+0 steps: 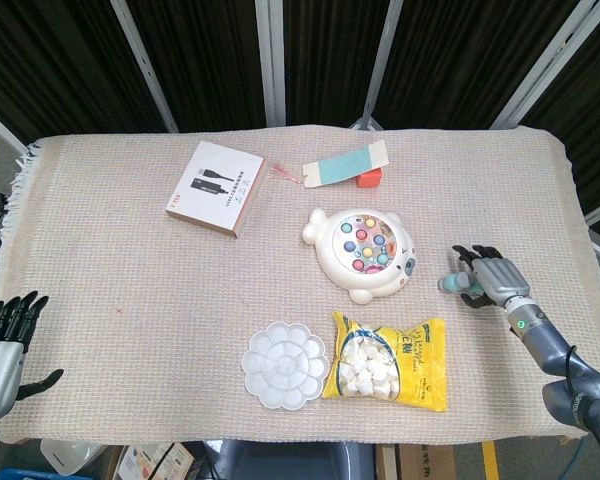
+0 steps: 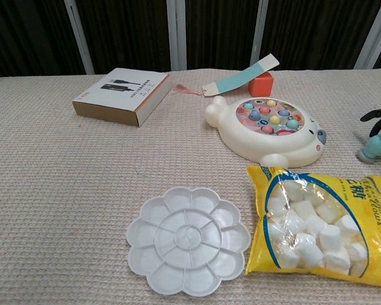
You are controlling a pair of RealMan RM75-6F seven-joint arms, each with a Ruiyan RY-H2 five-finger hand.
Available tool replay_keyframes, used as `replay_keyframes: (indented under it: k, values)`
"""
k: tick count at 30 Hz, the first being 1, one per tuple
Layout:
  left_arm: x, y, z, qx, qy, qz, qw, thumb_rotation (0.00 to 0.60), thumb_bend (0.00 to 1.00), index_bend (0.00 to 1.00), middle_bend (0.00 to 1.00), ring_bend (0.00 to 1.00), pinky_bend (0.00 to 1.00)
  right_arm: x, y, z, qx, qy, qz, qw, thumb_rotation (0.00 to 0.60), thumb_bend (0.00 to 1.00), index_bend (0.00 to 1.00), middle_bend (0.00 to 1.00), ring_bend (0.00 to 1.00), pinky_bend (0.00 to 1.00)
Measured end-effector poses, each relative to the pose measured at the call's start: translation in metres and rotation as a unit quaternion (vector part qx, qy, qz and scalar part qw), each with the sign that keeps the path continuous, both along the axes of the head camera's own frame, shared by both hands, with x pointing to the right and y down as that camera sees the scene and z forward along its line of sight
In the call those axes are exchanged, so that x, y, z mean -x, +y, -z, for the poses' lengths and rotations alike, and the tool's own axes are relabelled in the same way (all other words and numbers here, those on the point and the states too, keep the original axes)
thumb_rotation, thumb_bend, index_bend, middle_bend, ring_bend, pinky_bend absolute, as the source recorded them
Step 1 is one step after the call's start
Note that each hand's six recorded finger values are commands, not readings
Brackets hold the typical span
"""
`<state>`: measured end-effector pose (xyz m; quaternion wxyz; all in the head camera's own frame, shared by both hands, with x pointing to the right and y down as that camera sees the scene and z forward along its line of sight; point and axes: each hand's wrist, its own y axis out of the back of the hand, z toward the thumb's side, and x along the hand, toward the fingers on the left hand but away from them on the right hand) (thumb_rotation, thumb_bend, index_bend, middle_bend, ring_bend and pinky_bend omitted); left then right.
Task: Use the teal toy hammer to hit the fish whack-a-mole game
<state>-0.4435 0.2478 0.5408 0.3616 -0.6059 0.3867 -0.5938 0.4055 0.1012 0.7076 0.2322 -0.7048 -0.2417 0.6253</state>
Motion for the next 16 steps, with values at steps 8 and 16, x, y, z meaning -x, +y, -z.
replay_keyframes:
  k: [8,16]
  values:
    - [0.008,-0.002,0.001,-0.009,-0.001,0.014,0.9999,0.6,0.11,0.0,0.0,0.0,0.0,-0.007,0.01,0.045,-0.062,-0.025,-0.022,0.9975,0.6,0.37,0.01,0.14,0.0,0.0]
    - [0.013,-0.001,0.001,-0.014,0.002,0.022,0.9997,0.6,0.11,0.0,0.0,0.0,0.0,-0.031,0.043,0.111,-0.201,-0.032,-0.068,0.9768,0.6,0.37,0.05,0.14,0.0,0.0]
